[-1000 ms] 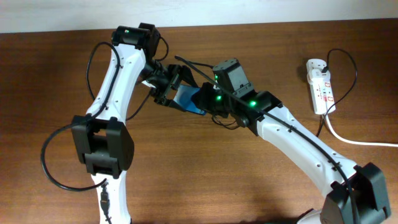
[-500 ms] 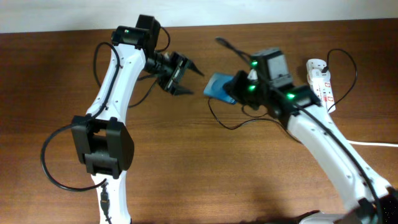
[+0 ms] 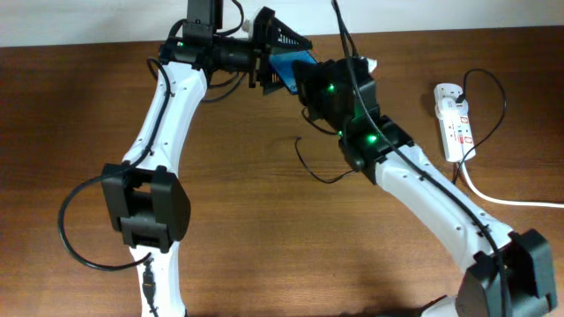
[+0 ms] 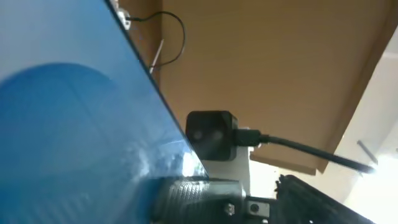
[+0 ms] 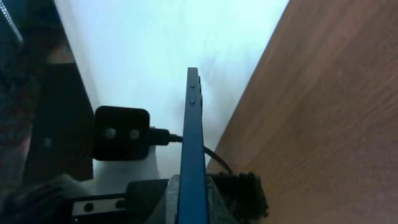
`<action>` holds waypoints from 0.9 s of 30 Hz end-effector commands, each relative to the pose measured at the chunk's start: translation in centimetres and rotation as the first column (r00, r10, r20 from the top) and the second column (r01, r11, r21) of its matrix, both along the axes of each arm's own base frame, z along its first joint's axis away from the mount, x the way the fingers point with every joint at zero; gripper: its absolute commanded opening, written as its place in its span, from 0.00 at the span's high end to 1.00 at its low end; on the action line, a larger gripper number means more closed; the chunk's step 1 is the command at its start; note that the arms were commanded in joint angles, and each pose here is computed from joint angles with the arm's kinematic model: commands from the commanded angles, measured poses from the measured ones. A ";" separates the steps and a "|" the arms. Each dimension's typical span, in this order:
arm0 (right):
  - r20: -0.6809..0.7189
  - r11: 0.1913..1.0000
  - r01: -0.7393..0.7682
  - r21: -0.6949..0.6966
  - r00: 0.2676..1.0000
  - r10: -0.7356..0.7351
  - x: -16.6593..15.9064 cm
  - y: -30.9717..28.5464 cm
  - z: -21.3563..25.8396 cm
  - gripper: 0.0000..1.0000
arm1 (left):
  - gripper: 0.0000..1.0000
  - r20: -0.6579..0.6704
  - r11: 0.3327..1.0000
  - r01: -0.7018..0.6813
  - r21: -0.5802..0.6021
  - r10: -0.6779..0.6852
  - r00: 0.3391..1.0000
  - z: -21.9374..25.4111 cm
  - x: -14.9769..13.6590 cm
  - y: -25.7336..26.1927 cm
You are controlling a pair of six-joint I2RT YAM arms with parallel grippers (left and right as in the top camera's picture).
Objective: Plug charger to phone and switch on socket
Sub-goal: 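Regrasp the phone top with the left gripper, holding it upright, then open the right gripper and pull it away from the phone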
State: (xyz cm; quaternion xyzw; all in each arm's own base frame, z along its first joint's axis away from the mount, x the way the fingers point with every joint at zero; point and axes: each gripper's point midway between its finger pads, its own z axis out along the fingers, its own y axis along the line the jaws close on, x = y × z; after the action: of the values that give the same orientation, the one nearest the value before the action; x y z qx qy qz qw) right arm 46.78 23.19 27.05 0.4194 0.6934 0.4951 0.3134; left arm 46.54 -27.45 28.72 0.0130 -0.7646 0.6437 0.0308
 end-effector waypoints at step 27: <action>0.105 0.984 0.083 0.154 0.989 -0.100 0.7 0.3 4.7 0.96 | 0.79 -0.090 0.988 -0.147 0.056 0.152 0.984 0.4 2.5 1.2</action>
State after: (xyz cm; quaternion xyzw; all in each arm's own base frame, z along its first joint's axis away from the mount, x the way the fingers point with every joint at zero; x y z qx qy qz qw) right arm 48.02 22.09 29.37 0.4665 0.6255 0.5197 0.3479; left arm 49.47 -25.24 28.42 0.1027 -0.7715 0.6275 0.0207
